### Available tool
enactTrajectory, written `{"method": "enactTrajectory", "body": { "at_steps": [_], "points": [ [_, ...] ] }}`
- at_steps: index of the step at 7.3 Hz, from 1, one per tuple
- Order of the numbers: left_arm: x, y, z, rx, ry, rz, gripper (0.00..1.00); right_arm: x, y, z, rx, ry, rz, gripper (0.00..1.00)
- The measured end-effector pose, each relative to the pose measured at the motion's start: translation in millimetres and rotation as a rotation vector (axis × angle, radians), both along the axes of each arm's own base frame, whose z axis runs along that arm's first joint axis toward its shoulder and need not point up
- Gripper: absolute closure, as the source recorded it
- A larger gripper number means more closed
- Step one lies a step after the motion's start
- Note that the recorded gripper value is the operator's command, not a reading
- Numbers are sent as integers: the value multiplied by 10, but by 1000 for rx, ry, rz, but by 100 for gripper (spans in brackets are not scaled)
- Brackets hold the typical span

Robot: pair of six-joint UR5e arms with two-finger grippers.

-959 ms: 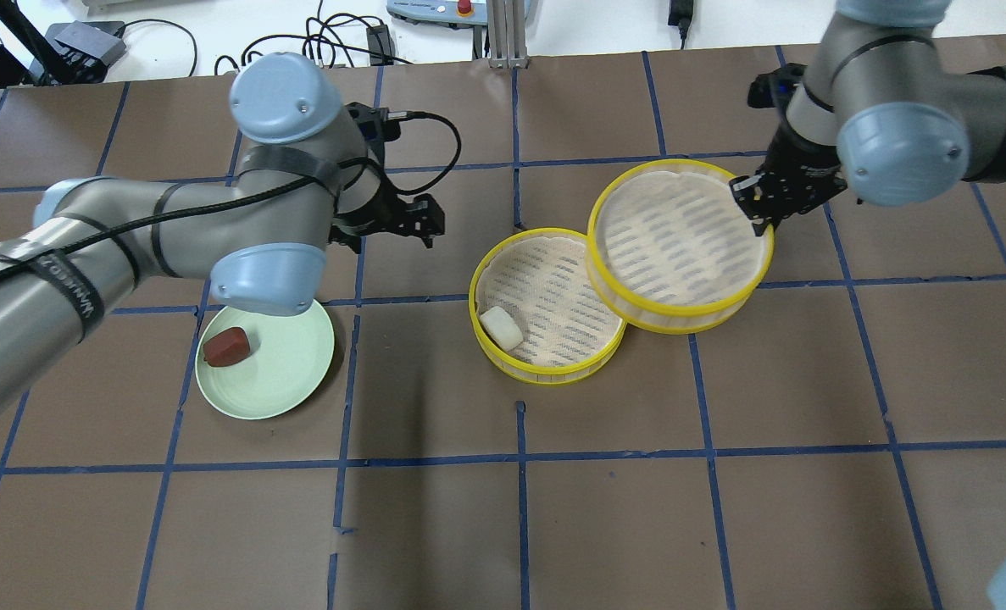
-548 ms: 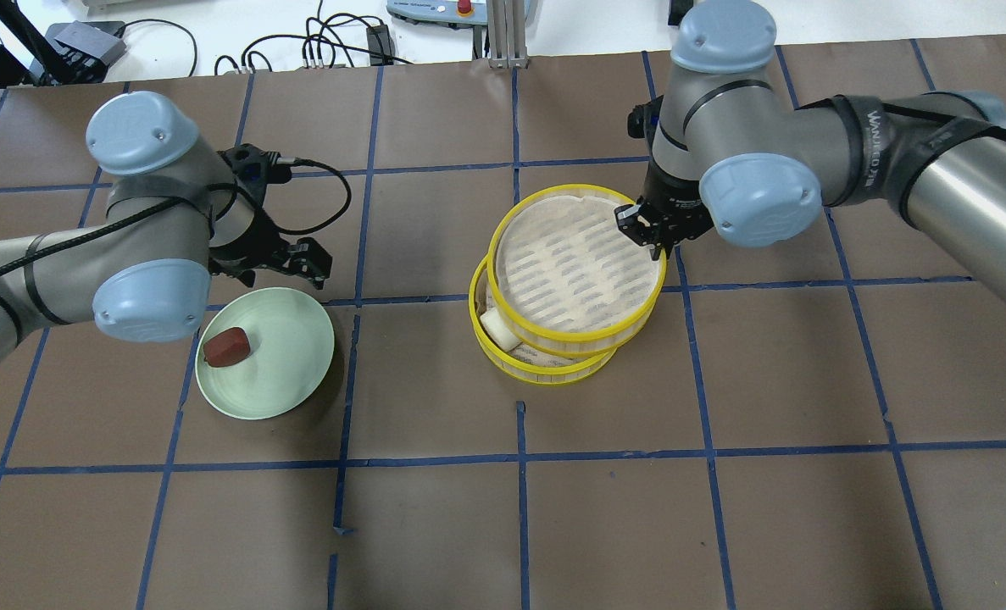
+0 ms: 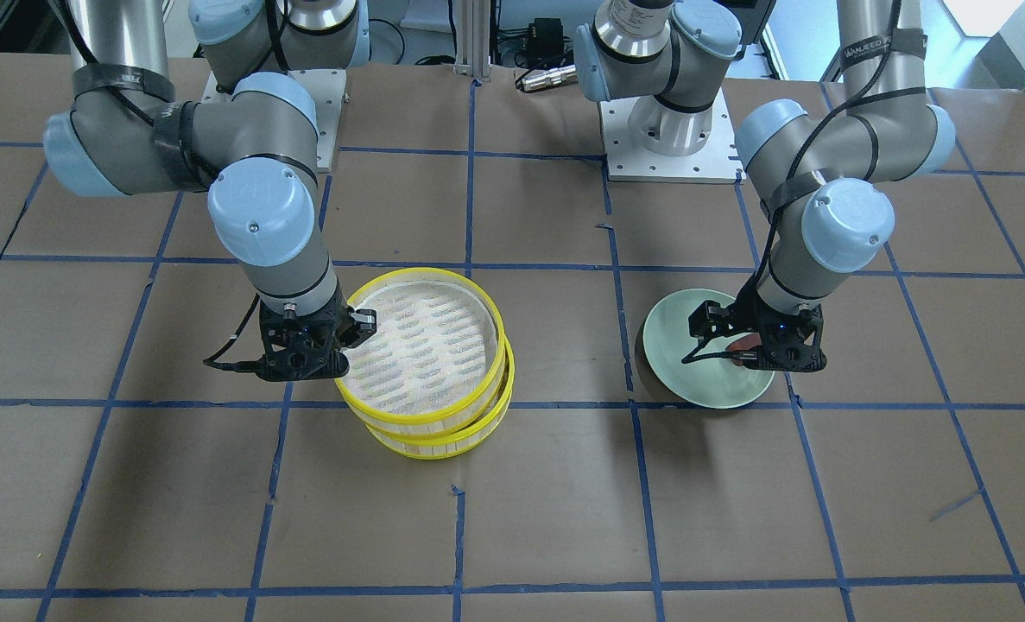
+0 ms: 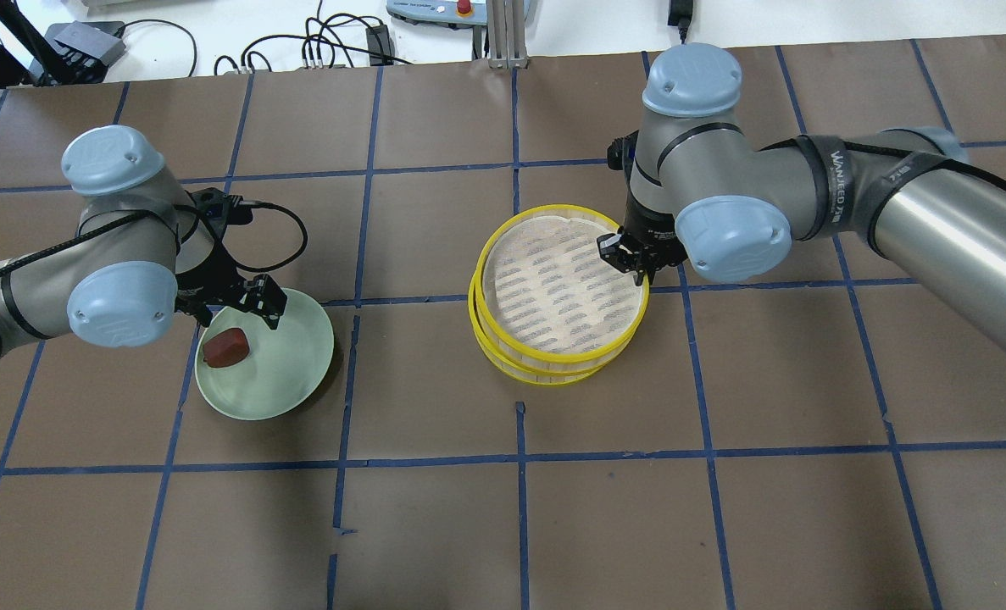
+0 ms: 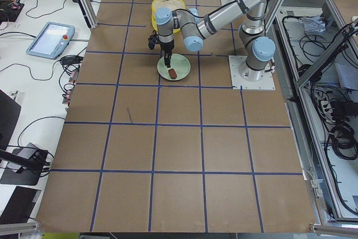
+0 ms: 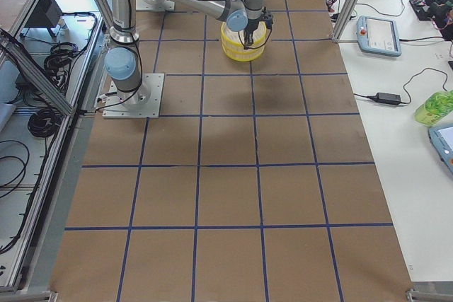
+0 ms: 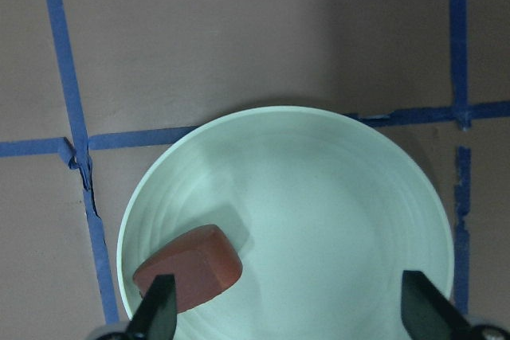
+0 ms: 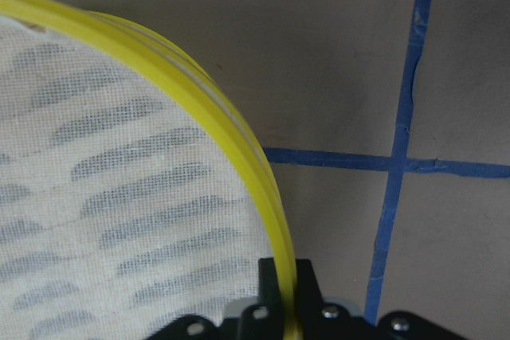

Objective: Stack buns with steamer

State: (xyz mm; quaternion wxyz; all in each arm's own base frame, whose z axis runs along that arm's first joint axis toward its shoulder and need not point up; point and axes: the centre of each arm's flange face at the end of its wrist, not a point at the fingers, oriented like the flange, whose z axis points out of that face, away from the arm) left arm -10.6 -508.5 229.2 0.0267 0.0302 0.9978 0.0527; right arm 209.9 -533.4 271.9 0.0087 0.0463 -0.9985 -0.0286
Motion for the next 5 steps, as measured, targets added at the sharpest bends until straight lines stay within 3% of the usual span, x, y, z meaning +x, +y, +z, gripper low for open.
{"method": "enactTrajectory", "body": {
  "at_steps": [1,2,3,5],
  "points": [
    [24,5,-78,20,-10,-3,34,22,11,4,-3,0,-9,90],
    [60,22,-128,36,-23,-5,71,41,18,11,-6,0,-22,89],
    [121,41,-164,50,-36,-10,88,58,21,15,-9,1,-33,89],
    [199,91,-239,71,-33,-21,93,82,16,31,-19,0,-48,88]
  ]
}}
